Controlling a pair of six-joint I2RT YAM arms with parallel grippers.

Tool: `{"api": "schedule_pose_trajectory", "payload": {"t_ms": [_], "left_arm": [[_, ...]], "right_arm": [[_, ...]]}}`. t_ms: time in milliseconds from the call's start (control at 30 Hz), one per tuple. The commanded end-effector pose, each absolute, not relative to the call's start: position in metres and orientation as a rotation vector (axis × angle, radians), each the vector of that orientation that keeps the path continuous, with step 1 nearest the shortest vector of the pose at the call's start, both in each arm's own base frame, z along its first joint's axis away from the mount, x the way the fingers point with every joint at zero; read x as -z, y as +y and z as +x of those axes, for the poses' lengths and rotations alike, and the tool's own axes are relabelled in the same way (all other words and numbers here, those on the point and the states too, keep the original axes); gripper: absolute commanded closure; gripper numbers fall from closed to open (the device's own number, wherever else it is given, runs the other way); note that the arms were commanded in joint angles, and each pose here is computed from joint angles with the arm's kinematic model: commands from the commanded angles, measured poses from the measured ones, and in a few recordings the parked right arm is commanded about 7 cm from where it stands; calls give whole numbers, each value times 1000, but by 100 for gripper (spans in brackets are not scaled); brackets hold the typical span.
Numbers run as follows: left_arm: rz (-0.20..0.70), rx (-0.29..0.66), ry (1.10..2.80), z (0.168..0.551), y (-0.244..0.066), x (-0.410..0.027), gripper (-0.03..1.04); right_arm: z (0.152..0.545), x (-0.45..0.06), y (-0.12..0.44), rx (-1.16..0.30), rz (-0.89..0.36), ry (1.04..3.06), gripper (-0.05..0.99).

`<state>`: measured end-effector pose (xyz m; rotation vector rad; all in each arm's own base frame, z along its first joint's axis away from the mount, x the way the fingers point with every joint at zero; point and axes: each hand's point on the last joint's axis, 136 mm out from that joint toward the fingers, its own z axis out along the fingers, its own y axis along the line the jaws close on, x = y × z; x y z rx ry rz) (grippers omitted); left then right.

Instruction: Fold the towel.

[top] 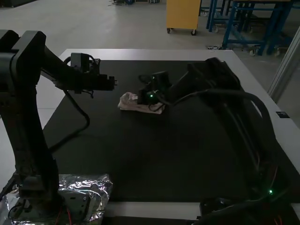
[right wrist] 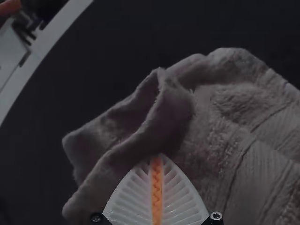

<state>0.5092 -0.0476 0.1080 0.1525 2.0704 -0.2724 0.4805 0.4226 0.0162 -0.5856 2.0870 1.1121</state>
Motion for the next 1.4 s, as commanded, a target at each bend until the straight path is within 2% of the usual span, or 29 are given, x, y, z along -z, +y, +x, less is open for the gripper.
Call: {"api": "schedule_pose_trajectory", "payload": {"t_ms": [0,267,433,733,867,967,1067,1167,1267,1367], "left_arm": [[140,269,2088,507,-45,-100,4],[137,274,2106,502,-46,-94,4],[142,271,2080,506,-47,-103,4],[178,281,1985,511,-62,-162,4],[195,289,1937,505,-72,-197,4],[204,277,1899,497,-78,-223,4],[212,259,1866,487,-80,-246,4],[226,201,1855,475,-73,-261,4],[237,152,1815,461,-67,-282,4],[207,105,1740,443,-58,-314,4]], "right_arm": [[479,-12,431,-1140,-588,2079,96],[472,5,438,-1151,-598,2086,96],[478,-9,438,-1182,-550,2069,96],[519,-143,400,-1178,-440,1907,95],[526,-203,370,-1139,-408,1861,78],[520,-246,348,-1091,-408,1808,59],[507,-292,324,-1066,-396,1742,30],[488,-328,299,-1045,-381,1693,12],[465,-358,271,-1023,-359,1656,4],[441,-383,236,-969,-307,1604,3]]}}
